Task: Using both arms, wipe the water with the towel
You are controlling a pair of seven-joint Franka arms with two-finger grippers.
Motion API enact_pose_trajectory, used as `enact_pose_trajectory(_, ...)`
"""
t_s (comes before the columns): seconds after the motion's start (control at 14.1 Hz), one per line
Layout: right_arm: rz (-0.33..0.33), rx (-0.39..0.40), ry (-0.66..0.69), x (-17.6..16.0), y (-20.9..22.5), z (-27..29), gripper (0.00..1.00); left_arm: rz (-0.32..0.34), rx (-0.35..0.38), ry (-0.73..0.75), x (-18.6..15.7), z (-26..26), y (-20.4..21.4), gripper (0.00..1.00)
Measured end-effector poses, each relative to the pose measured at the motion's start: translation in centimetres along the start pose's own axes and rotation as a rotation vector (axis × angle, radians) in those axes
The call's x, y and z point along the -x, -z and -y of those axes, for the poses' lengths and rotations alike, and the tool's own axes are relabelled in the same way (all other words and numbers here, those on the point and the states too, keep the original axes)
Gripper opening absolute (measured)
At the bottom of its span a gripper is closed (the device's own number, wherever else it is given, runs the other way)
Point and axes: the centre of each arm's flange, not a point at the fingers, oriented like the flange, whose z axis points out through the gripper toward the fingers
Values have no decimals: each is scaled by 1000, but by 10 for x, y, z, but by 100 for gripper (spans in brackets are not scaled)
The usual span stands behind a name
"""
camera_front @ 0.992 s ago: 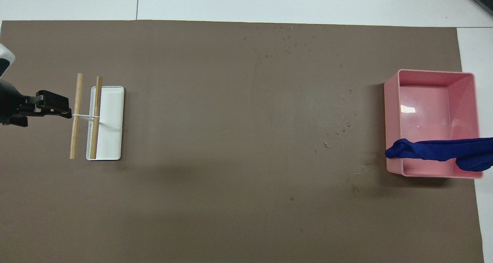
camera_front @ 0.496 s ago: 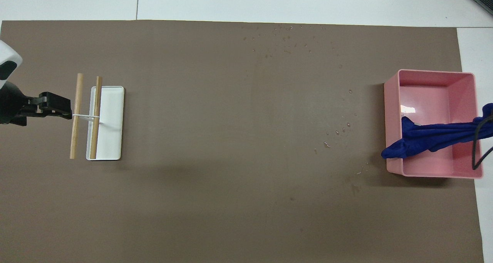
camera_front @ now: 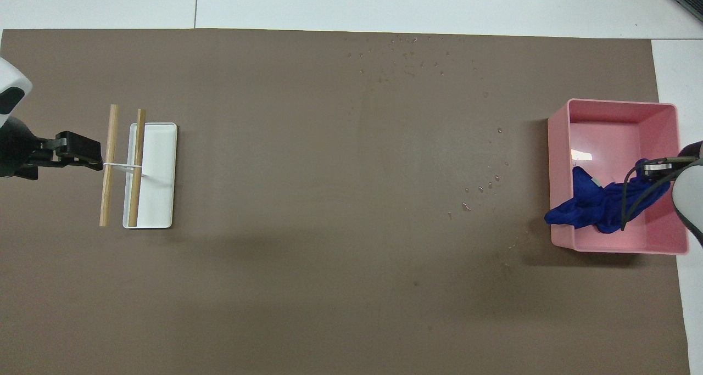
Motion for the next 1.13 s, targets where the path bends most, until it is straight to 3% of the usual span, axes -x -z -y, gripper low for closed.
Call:
enact_pose_trajectory(0.42, 98, -40, -53, 23, -56, 34, 4, 0, 0, 0, 0, 0, 0, 100)
enact_pose_trajectory(0.85, 164, -150, -121, 33, -51, 59, 4, 0, 0, -1, 0, 0, 0, 100)
enact_pose_trajectory(1.13, 122, -158, -117, 41, -11, 60, 4, 0, 0, -1, 0, 0, 0, 100)
